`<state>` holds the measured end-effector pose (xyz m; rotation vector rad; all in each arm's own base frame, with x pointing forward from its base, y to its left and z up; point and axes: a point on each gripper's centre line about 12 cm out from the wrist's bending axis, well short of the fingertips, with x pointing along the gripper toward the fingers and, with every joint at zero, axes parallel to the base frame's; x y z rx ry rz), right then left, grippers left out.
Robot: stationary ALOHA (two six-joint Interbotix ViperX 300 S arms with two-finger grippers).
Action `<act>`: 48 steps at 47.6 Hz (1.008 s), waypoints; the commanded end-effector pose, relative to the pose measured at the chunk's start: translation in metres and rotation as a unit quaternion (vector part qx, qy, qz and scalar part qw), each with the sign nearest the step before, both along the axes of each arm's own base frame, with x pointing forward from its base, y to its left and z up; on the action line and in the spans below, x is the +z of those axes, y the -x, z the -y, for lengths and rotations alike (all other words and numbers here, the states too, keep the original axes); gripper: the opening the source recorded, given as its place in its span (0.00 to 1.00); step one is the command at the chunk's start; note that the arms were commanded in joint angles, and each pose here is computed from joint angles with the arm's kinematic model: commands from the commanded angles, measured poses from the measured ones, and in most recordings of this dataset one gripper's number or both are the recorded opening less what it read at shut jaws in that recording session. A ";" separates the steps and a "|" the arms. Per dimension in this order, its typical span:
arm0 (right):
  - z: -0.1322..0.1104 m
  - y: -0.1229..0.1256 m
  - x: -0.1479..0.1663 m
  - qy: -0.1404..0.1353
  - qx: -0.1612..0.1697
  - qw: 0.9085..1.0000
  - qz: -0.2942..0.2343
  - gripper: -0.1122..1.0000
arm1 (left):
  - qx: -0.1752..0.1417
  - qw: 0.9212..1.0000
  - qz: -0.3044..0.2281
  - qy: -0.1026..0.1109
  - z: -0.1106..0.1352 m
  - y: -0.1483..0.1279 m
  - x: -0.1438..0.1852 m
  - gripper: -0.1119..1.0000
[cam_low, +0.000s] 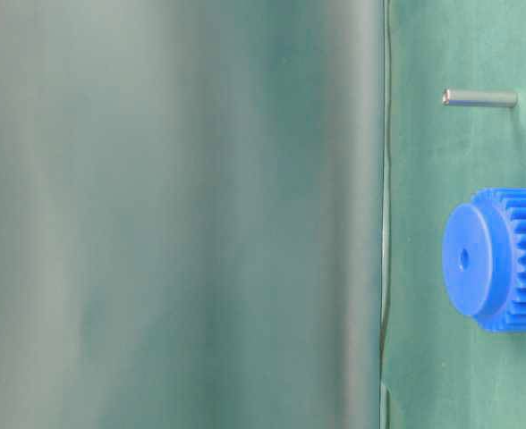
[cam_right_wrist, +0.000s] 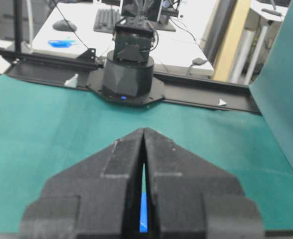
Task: Insert the shaft into the center hole of the gear.
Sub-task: 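Move the right gripper left toward the silver shaft beside the gear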
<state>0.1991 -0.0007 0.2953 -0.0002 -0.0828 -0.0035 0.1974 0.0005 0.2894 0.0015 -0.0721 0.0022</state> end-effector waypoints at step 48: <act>0.051 -0.105 -0.078 -0.061 -0.091 0.966 -0.235 0.93 | -0.011 1.000 0.005 0.006 0.004 -0.005 0.015 0.10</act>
